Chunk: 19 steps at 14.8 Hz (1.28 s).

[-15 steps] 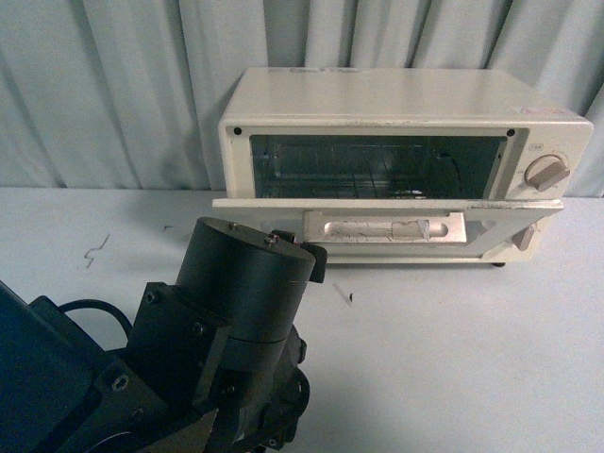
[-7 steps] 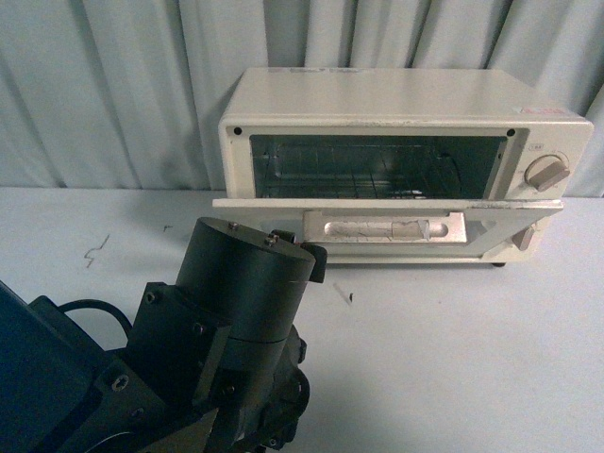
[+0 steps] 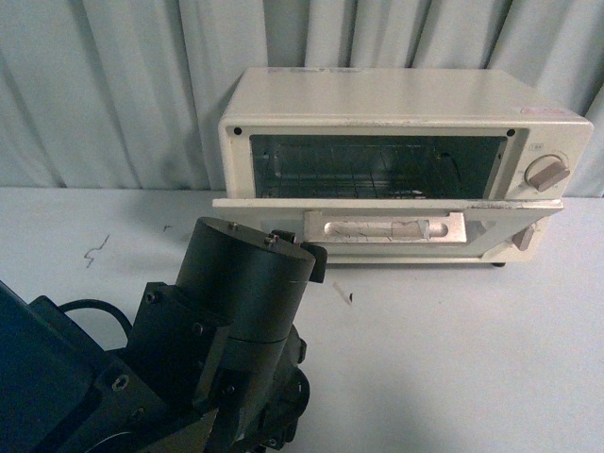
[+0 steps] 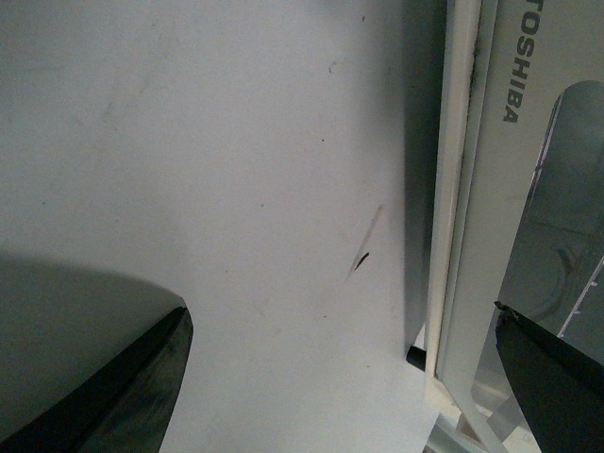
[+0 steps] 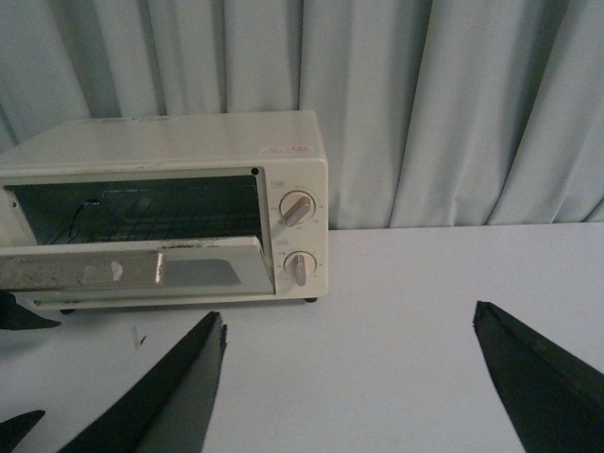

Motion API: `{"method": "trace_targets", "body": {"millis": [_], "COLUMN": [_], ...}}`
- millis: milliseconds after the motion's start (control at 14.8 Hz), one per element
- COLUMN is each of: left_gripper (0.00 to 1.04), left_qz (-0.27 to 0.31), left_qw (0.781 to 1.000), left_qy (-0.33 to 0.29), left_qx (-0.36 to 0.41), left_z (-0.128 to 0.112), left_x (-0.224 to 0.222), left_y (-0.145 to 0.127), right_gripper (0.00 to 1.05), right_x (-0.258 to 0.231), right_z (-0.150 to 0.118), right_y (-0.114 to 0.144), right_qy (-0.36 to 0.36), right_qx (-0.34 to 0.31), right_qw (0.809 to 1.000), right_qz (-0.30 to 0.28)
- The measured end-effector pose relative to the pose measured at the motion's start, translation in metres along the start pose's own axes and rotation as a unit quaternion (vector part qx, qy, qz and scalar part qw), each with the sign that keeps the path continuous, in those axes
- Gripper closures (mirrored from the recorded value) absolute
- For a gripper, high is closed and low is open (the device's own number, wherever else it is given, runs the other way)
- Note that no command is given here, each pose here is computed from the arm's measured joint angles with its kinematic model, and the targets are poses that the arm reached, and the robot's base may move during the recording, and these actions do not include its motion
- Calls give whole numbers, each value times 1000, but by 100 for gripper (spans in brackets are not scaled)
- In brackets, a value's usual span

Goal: Open oven

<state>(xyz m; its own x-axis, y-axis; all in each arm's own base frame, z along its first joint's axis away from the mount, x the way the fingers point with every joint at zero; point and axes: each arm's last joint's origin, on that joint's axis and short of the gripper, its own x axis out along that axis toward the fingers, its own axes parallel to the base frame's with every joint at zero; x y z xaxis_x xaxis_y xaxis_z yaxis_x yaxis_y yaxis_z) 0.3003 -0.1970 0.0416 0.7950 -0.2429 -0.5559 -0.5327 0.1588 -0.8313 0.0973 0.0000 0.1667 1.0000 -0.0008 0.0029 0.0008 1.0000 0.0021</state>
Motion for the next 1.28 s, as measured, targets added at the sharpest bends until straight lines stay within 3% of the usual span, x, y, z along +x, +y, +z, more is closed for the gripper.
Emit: {"method": "trace_targets", "body": {"millis": [68,135,270,338,541,608,676,743,811,878,946,1014,1284], "left_gripper": [7,7,7,7,7,10,20,30,41,52,74,100,103], "left_qz": [9,14,32,35,28,14,21,77,100,84,63,34,-106], "left_qw": [998,983,946,934,920,929,941,922,884,843,761,726,704], "left_qy": [-61,-158,-281,-314,-361,-341,-273,-218,-179,-164,-149,-172,-302], "left_qx": [34,89,156,167,151,143,201,310,420,505,628,665,634], "left_z": [-4,-6,2,5,19,24,34,53,73,82,94,108,123], "left_x": [0,-4,-26,-37,-70,-73,-71,-79,-103,-120,-141,-166,-205], "left_y": [0,4,22,26,31,39,58,88,97,89,76,66,18], "right_gripper": [9,5,7,6,6,6,6,6,6,6,6,6,6], "right_x": [0,0,0,0,0,0,0,0,0,0,0,0,0], "right_z": [0,0,0,0,0,0,0,0,0,0,0,0,0], "right_y": [0,0,0,0,0,0,0,0,0,0,0,0,0], "right_qy": [0,0,0,0,0,0,0,-1,1,-2,-1,0,0], "right_qx": [0,0,0,0,0,0,0,0,0,0,0,0,0], "right_qw": [1000,1000,1000,1000,1000,1000,1000,1000,1000,1000,1000,1000,1000], "right_qz": [0,1,0,0,0,0,0,0,-3,1,1,0,0]}}
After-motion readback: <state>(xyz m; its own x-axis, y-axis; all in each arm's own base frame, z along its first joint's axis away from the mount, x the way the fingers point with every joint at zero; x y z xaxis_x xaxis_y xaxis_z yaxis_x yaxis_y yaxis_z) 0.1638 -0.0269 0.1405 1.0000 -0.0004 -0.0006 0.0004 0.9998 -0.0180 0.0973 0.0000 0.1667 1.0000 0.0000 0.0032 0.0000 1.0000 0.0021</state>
